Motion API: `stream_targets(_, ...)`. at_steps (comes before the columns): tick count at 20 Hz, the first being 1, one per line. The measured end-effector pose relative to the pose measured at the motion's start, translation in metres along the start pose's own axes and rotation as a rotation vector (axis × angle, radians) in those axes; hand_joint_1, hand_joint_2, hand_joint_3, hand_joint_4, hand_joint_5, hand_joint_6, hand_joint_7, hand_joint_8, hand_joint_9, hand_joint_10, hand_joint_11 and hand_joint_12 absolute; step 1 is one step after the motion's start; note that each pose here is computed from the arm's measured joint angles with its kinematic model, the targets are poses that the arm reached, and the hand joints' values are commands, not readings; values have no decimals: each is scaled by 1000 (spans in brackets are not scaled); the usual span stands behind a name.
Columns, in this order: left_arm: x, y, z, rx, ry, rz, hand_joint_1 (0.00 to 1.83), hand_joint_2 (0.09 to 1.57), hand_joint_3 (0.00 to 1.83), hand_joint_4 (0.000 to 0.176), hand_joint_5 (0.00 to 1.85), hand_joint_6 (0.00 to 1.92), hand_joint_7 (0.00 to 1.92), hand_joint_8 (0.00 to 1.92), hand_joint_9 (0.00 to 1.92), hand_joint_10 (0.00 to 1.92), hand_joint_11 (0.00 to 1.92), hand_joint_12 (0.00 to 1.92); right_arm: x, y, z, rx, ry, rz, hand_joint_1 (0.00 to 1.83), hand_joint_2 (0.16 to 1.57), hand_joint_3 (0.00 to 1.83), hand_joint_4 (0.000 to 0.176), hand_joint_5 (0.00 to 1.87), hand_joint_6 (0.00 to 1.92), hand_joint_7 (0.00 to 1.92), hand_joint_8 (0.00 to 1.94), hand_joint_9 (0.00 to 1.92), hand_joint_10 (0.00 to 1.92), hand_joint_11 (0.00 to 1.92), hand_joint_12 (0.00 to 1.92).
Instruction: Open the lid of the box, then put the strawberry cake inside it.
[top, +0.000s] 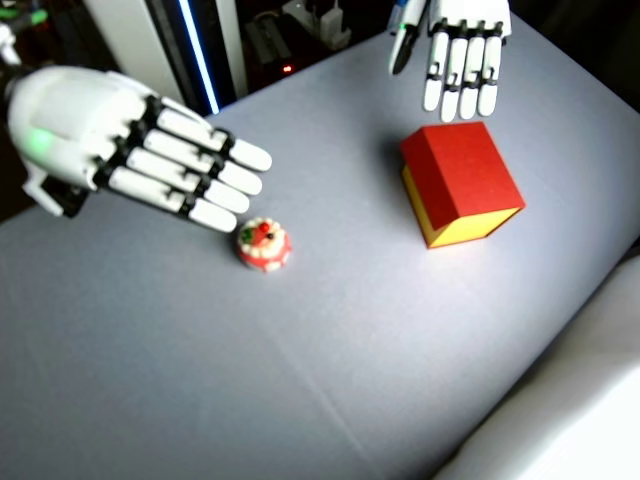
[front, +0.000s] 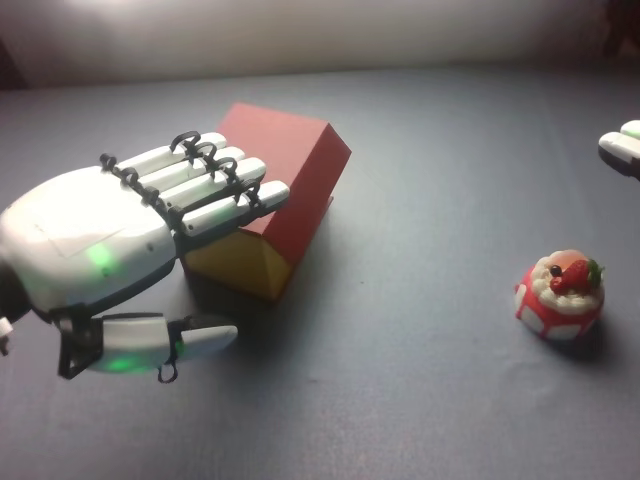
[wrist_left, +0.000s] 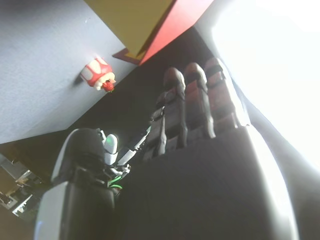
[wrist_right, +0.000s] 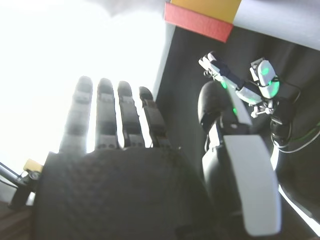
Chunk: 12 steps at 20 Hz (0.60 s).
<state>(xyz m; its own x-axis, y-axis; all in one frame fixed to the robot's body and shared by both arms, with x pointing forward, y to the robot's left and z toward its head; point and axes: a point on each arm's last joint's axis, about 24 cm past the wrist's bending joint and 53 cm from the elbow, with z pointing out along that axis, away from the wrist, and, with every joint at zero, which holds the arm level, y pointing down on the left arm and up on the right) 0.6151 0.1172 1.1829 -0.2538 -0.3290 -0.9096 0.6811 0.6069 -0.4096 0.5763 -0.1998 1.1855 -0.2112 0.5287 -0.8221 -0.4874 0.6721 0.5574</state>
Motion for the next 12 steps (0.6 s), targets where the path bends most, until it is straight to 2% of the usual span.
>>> stream_targets(2, 1, 1, 4, -5, 2, -5, 328, 1229, 14, 48, 0, 0, 0, 0, 0, 0, 0, 0, 2, -1, 0, 5, 0, 8, 452, 1266, 17, 0, 0, 0, 0, 0, 0, 0, 0, 0)
stream_targets(3, 2, 2, 6, -5, 6, -5, 337, 1233, 14, 40, 0, 0, 0, 0, 0, 0, 0, 0, 3, -1, 0, 7, 3, 10, 444, 1268, 17, 0, 0, 0, 0, 0, 0, 0, 0, 0)
stream_targets(5, 4, 3, 12, -7, 10, -5, 448, 1224, 6, 59, 0, 0, 0, 0, 0, 0, 0, 0, 3, -2, 0, 7, 4, 11, 440, 1265, 11, 0, 0, 0, 0, 0, 0, 0, 0, 0)
stream_targets(7, 3, 4, 18, -7, 1, -14, 547, 1212, 0, 60, 0, 0, 0, 0, 0, 0, 0, 0, 3, -2, 0, 10, 2, 16, 462, 1262, 8, 0, 0, 0, 0, 0, 0, 0, 0, 0)
stream_targets(8, 3, 2, 21, -3, -5, -20, 636, 1212, 0, 87, 0, 0, 0, 0, 0, 0, 0, 0, 4, -3, 0, 9, 3, 22, 491, 1260, 5, 0, 0, 0, 0, 0, 0, 0, 0, 0)
stream_targets(10, 1, -2, 30, 10, -18, -10, 660, 1211, 0, 94, 0, 0, 0, 0, 0, 0, 0, 0, 5, -6, -1, 18, 7, 29, 499, 1259, 5, 0, 0, 0, 0, 0, 0, 0, 0, 0)
stream_targets(11, 1, -2, 34, 12, -21, -2, 781, 1200, 0, 158, 0, 0, 0, 0, 0, 0, 0, 0, 6, -6, -1, 19, 8, 33, 484, 1263, 6, 0, 0, 0, 0, 0, 0, 0, 0, 0)
stream_targets(12, 0, 0, 38, 7, -27, -10, 837, 1195, 0, 169, 0, 0, 0, 0, 0, 0, 0, 0, 6, -5, -1, 15, 8, 35, 501, 1259, 3, 0, 0, 0, 0, 0, 0, 0, 0, 0)
